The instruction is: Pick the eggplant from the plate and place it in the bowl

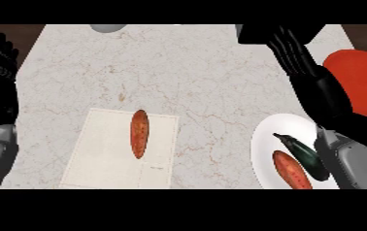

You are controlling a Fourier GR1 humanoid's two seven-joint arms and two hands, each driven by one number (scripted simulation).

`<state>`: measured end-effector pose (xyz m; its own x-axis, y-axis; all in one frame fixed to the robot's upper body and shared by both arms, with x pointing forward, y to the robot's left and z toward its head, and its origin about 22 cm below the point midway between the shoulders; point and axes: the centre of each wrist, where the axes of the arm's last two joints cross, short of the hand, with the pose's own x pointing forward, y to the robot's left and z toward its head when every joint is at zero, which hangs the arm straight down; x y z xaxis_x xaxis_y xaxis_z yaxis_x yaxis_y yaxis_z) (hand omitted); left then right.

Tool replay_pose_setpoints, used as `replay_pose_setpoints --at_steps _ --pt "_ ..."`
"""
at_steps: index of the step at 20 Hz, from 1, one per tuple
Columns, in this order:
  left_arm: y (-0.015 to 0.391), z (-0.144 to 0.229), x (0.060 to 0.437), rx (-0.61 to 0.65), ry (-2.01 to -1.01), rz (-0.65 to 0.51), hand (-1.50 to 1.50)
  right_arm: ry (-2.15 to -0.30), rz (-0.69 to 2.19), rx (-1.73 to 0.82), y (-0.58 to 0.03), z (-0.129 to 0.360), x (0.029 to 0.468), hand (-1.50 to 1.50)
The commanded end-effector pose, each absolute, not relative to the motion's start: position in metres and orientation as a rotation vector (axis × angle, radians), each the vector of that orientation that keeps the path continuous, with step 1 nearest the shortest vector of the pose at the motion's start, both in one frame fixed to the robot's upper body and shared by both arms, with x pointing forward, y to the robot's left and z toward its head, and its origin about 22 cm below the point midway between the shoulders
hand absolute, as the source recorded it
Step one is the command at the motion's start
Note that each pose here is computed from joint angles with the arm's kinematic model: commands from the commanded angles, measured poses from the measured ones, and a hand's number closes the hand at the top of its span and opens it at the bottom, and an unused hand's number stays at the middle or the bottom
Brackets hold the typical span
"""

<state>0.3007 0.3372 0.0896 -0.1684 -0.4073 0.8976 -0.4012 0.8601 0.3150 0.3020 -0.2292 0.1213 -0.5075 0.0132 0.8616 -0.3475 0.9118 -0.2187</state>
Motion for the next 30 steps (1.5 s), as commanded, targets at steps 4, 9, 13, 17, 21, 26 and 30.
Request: replay_pose_setpoints --at_steps 4,9,13,17,21,26,30 --pt "0.276 0.056 0.298 0.315 -1.7 -0.053 0.0 -1.498 0.917 0.253 -0.248 0.043 0.266 1.5" --pt "0.244 0.019 0.275 0.134 -1.565 -0.035 0.0 -1.576 0.985 -0.244 -0.299 0.036 0.248 -1.5" --pt "0.225 0.037 0.279 0.077 -1.587 -0.079 0.0 -1.703 0.704 -0.017 -0.321 -0.012 0.195 -1.5" --pt "0.237 0.035 0.28 0.078 -1.591 -0.095 0.0 -1.856 0.75 -0.073 -0.337 0.024 0.194 -1.5" --pt "0.231 0.022 0.27 0.064 -1.605 -0.108 0.0 -1.825 0.819 -0.232 -0.323 0.046 0.195 -1.5" --pt "0.22 0.035 0.28 0.076 -1.607 -0.098 0.0 -1.666 0.897 -0.373 -0.315 0.114 0.212 -1.5" --pt "0.223 0.03 0.267 0.074 -1.591 -0.111 0.0 -1.502 0.958 -0.349 -0.312 0.128 0.213 -1.5"
